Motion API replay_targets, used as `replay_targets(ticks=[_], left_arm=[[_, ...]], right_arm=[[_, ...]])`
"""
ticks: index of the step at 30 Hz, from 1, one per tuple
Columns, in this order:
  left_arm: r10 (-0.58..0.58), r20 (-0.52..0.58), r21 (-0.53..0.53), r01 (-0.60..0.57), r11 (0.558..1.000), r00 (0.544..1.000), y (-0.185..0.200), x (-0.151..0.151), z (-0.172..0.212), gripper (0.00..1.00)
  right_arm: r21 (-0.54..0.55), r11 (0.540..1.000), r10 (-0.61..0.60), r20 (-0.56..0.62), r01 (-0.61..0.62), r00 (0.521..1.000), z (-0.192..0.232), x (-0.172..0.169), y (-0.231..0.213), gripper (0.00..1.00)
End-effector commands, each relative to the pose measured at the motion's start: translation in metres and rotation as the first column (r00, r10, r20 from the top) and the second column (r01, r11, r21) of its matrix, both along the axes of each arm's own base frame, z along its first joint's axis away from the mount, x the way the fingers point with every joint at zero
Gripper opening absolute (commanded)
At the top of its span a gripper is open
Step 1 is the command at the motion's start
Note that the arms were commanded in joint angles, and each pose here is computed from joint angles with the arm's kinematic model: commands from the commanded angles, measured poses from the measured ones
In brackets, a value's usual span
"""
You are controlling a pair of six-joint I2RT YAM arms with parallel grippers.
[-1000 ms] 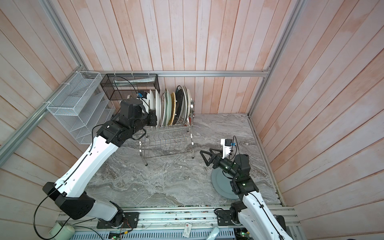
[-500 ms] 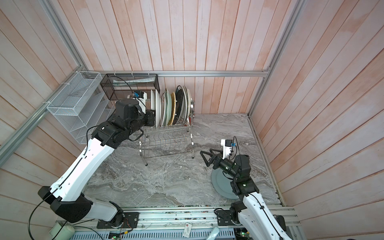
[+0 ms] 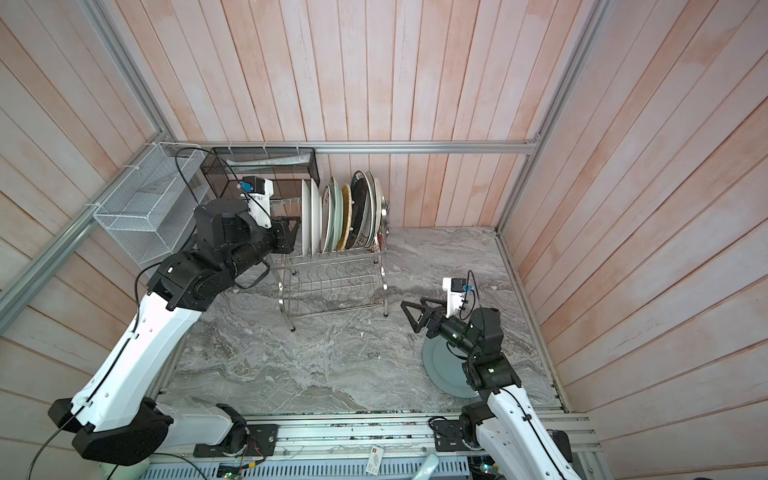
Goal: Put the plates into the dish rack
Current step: 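Draw the left gripper back while the right gripper reaches the pale green plate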
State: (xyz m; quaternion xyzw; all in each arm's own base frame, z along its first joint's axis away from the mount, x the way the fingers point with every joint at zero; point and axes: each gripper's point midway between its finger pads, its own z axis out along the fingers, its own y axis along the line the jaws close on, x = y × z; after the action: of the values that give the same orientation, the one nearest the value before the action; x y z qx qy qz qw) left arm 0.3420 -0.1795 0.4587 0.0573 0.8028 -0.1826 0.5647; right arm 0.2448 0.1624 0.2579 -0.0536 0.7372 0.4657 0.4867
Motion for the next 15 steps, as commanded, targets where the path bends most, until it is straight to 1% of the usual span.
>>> replay_targets(ticks=[1, 6, 9, 12, 13, 15], left_arm=[[-0.024, 0.034, -0.049, 0.026, 0.998, 0.999, 0.009, -0.017, 0.023, 0.33], [-0.084, 0.073, -0.105, 0.092, 0.99, 0.994, 0.021, -0.048, 0.038, 0.35], [-0.141, 0.09, -0.12, 0.151, 0.981, 0.986, 0.023, -0.072, 0.037, 0.4], [-0.219, 0.102, -0.136, 0.231, 0.963, 0.97, 0.022, -0.1, 0.03, 0.51], [-0.238, 0.109, -0.136, 0.252, 0.958, 0.965, 0.023, -0.108, 0.027, 0.56], [-0.282, 0.128, -0.135, 0.299, 0.945, 0.951, 0.024, -0.127, 0.017, 0.69]], right_arm=[[-0.016, 1.0, -0.013, 0.018, 0.013, 1.0, 0.011, -0.001, -0.002, 0.98], [-0.059, 0.997, -0.048, -0.023, 0.046, 0.999, 0.005, -0.002, -0.008, 0.98], [-0.111, 0.987, -0.121, -0.053, 0.115, 0.991, -0.004, 0.001, -0.02, 0.98], [-0.17, 0.969, -0.2, -0.095, 0.182, 0.975, -0.017, 0.005, -0.034, 0.98], [-0.184, 0.962, -0.222, -0.107, 0.2, 0.969, -0.02, 0.007, -0.038, 0.98], [-0.217, 0.942, -0.288, -0.135, 0.255, 0.948, -0.027, 0.012, -0.051, 0.98]])
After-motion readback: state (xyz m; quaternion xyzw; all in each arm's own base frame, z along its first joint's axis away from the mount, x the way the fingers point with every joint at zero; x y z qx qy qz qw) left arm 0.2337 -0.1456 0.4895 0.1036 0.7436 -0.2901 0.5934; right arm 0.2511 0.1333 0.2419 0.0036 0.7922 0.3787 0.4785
